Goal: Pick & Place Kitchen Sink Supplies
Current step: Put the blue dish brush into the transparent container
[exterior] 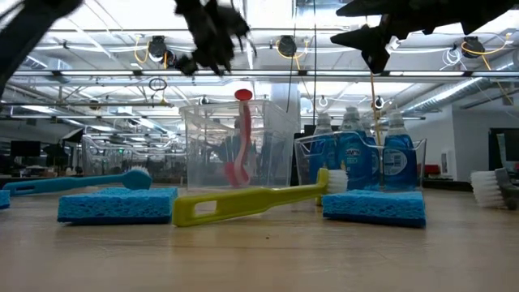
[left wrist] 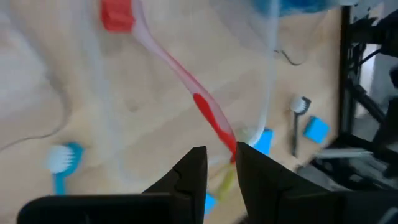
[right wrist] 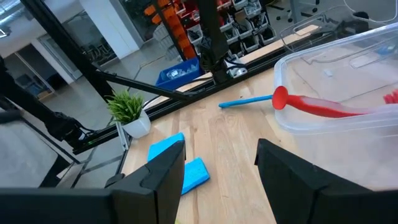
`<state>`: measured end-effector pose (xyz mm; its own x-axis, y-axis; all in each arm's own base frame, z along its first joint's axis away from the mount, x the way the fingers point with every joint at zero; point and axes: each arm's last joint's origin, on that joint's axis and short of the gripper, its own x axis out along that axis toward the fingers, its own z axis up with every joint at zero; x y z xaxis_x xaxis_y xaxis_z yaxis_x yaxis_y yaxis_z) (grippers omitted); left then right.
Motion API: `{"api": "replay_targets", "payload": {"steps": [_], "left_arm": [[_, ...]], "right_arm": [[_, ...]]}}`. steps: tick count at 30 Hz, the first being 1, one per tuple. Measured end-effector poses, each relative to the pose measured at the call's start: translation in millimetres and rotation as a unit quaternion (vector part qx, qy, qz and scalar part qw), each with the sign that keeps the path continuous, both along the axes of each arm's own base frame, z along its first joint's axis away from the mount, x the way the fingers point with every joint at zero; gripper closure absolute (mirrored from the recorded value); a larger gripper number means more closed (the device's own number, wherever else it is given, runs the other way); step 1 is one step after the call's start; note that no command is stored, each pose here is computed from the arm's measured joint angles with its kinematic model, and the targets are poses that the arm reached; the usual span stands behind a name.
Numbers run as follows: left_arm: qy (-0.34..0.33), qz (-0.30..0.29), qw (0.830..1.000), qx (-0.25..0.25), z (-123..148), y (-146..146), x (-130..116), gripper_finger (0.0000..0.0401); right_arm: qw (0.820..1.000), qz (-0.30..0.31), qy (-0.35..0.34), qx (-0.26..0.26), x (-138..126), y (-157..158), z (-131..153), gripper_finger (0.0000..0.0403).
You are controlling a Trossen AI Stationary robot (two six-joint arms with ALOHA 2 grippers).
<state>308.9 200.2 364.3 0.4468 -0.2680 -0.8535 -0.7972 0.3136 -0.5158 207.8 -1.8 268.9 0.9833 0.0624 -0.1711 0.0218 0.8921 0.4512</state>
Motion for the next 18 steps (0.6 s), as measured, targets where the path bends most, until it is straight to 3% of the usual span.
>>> {"api": "replay_targets", "payload": {"steps": [6,10,18], "left_arm": [[-0.018,-0.020,0.985,0.170,64,-70,-31,0.0313],[-0.032,-0.036,0.967,0.249,90,-112,-50,0.0313],[-0.036,-0.076,0.953,0.290,100,-164,-61,0.0313]], "right_arm": [[1.000,-0.001,-0.003,-0.001,0,0,0,0.0218],[1.000,-0.001,-0.002,-0.001,0,0,0,0.0218],[1.000,-0.001,-0.002,-0.001,0,0,0,0.0218]]}}
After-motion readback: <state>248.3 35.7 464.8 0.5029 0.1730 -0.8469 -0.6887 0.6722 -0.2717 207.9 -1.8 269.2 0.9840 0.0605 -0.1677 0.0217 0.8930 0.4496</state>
